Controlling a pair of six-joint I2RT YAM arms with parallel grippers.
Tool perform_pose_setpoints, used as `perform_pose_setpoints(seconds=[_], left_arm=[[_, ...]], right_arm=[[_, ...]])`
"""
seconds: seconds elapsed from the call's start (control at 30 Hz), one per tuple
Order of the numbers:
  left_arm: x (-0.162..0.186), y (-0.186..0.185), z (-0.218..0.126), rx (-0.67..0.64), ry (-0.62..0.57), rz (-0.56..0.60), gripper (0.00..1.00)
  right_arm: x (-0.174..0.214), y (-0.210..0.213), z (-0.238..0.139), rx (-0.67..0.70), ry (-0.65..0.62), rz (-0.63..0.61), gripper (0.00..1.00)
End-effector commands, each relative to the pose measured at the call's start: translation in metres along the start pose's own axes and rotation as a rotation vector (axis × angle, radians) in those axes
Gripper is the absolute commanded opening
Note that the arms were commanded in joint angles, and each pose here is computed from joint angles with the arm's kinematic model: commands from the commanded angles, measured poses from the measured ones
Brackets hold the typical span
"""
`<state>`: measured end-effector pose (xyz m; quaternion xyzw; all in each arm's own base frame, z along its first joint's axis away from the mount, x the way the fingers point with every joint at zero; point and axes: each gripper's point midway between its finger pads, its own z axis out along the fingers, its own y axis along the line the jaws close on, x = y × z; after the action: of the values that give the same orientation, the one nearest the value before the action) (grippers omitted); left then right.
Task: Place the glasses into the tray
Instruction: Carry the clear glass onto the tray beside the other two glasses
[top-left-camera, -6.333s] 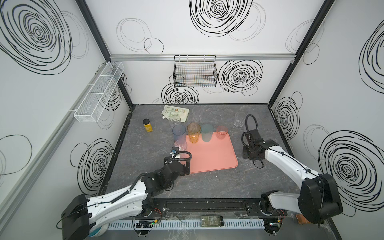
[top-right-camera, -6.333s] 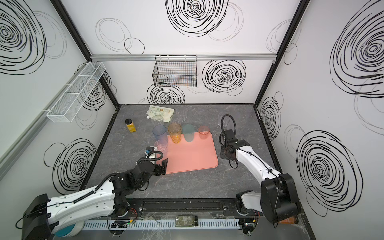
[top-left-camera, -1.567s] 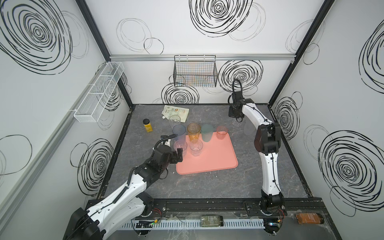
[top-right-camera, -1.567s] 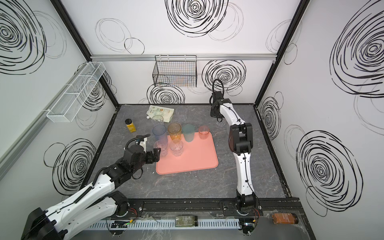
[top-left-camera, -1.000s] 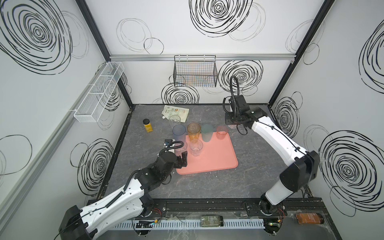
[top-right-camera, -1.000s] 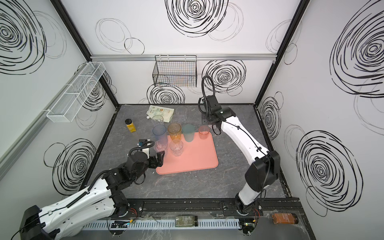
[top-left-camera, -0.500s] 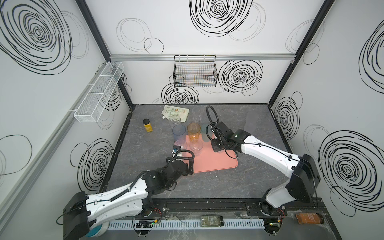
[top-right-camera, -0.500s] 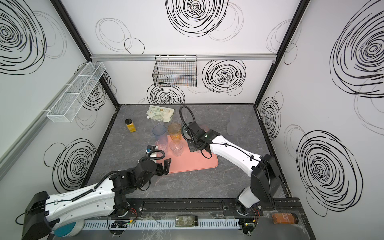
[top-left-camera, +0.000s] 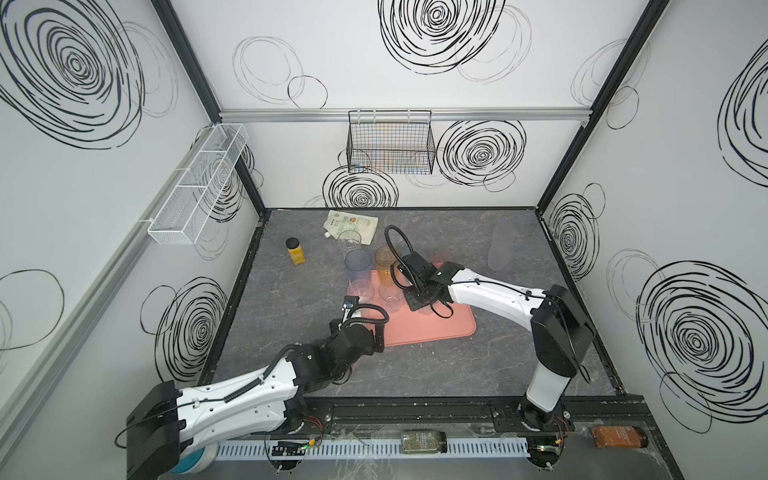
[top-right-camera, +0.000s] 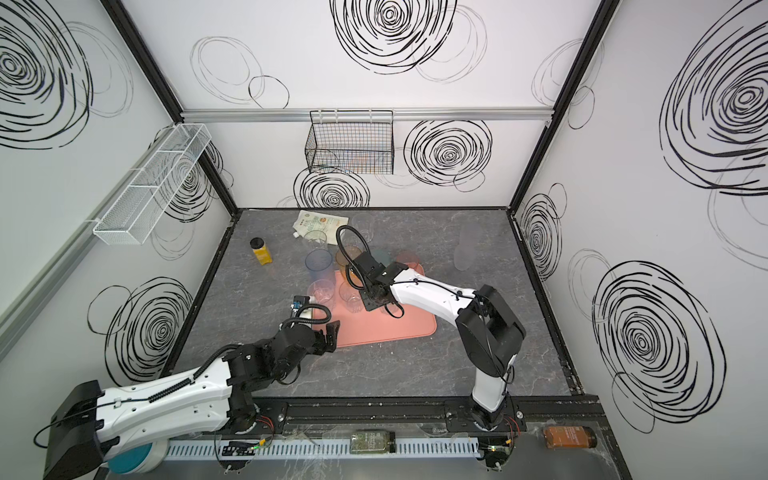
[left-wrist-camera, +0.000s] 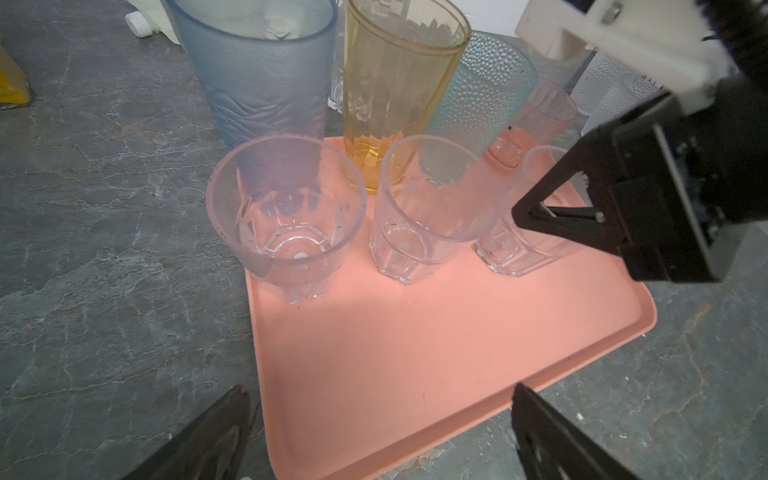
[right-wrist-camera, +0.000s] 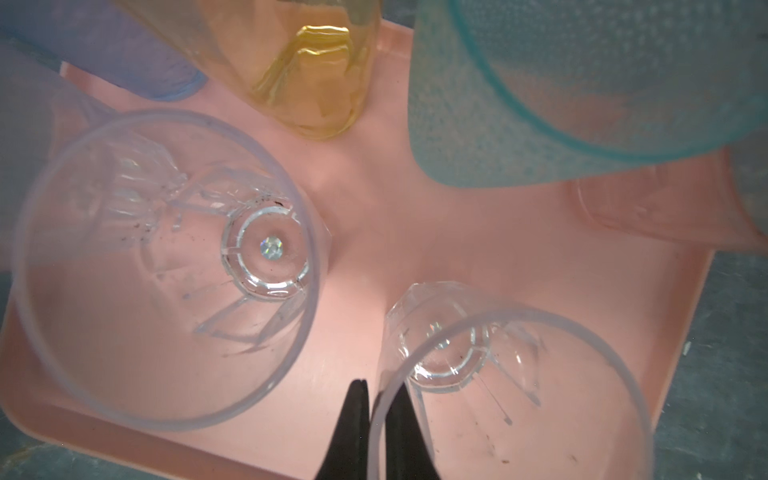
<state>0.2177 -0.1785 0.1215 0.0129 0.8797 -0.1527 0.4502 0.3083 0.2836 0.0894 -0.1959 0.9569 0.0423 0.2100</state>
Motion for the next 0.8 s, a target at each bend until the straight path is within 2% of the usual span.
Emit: perform_pose_setpoints(seconds=[0.0,0.43,0.6,0.77], left_arm=[[-0.009,-0.004,-0.001,0.005,-0.038,-0.03,1.0],[-0.011,-0.006,0.0,0.002,-0.036,-0.02,1.0],[-0.008,-0.004,0.0,0.002,-0.034,-0.023,1.0],[-0.007,-0.004,0.0,0.0,-0.032,-0.022,1.0]], right_arm=[[-0.014,0.001,-0.001,0.013,-0.037,-0.019,0.02],[-0.027,0.0,0.007,0.008,-0.045,-0.02,0.06],[-0.025,-0.002,0.002,0.01,-0.048,-0.017,0.16],[-0.034,-0.004,-0.021,0.0,-0.094,-0.003,0.26]])
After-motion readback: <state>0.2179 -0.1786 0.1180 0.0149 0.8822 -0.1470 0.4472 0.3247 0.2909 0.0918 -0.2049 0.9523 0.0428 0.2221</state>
